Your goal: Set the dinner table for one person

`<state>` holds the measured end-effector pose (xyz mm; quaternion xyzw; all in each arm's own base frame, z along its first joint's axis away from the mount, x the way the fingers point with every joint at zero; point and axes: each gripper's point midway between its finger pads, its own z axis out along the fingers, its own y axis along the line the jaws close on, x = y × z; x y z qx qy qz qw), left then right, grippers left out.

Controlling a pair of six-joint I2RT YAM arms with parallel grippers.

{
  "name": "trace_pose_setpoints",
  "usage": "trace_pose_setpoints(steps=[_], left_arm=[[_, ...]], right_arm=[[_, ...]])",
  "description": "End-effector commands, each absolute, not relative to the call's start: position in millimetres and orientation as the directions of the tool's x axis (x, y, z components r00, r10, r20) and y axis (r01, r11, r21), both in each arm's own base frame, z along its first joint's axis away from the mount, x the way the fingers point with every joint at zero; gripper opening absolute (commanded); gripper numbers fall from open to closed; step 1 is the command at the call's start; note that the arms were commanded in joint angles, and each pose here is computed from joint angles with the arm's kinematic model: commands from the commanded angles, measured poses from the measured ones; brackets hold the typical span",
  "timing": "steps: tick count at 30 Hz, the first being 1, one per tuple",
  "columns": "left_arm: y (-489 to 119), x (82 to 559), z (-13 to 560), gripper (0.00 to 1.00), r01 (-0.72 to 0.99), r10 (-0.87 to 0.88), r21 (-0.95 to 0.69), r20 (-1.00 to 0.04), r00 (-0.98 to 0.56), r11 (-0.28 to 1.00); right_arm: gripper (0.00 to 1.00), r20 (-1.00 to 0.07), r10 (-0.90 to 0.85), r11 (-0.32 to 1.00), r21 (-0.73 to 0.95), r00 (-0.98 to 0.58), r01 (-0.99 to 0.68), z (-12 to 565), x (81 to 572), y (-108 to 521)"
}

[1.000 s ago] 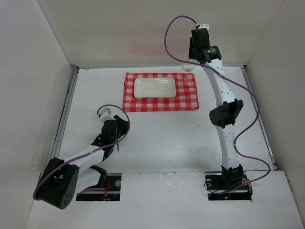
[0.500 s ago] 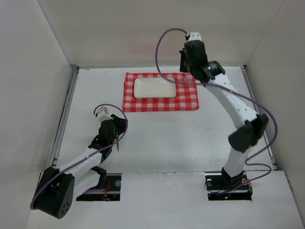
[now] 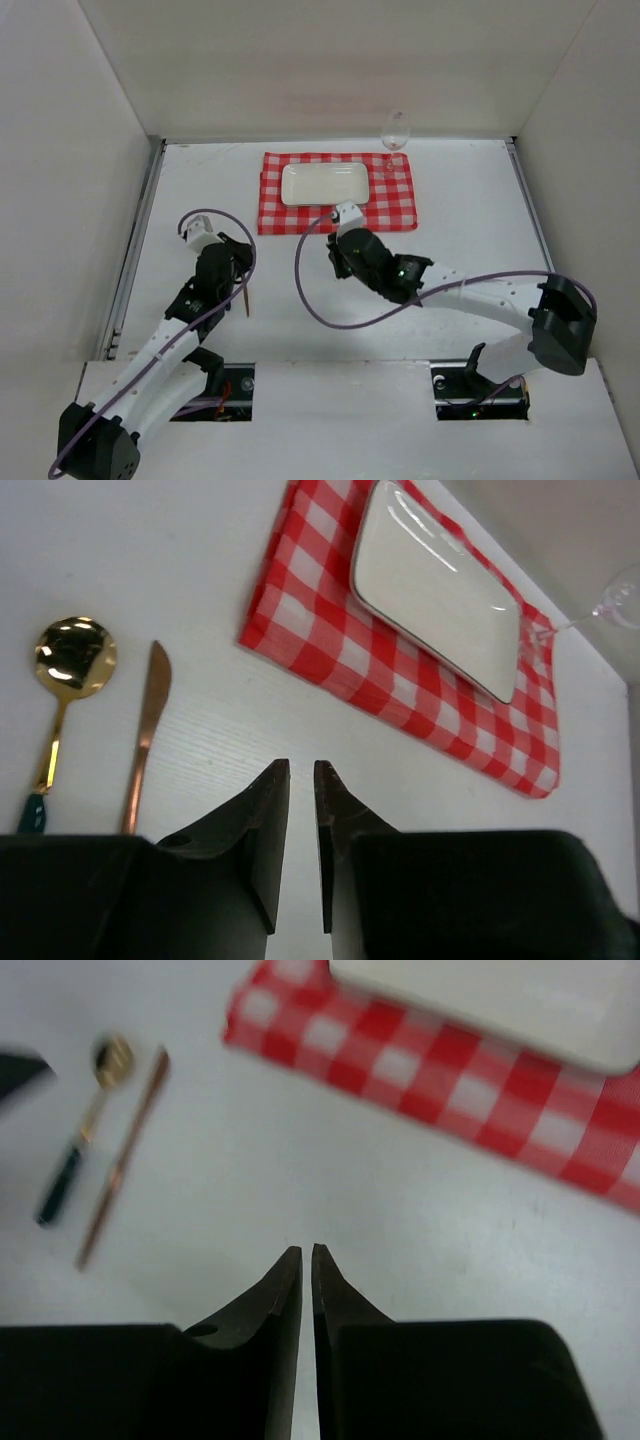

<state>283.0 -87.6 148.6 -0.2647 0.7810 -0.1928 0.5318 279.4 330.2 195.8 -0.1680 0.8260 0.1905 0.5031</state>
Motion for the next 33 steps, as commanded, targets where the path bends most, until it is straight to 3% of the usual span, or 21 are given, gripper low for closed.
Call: trace_pose_setpoints(steps=[1, 7, 11, 24, 33], left_arm=[[-58.0, 254.7, 112.7, 0.17, -0.364, -0.534, -0.408, -0.752, -0.387, 0.837], [-49.5, 235.6, 79.3, 0.34, -0.435, -0.441, -0.232, -0.76, -0.478, 0.87], [-47.6, 233.2, 59.7, 0.37, -0.466, -0.405, -0.145, -0.748, -0.526, 0.873], [-61.9, 235.0, 31.3, 0.32, -0.431, -0.335, -0.045, -0.704, -0.627, 0.901], [-61.7, 226.8, 13.6, 0.21, -0.457, -0.364, -0.035, -0.66, -0.657, 0.889]], right_arm=[[0.17, -0.928, 0.006, 0.89, 0.174, -0.372, -0.421, 210.1, 269.2, 319.0], [0.19, -0.926, 0.066, 0.881, 0.229, -0.372, -0.414, 195.8, 246.1, 286.7], [0.23, -0.929, 0.107, 0.869, 0.261, -0.355, -0.42, 202.1, 240.9, 269.2], [0.29, -0.908, 0.221, 0.809, 0.374, -0.356, -0.453, 213.8, 240.8, 259.7], [0.3, -0.907, 0.23, 0.805, 0.381, -0.352, -0.454, 215.7, 241.5, 260.9]])
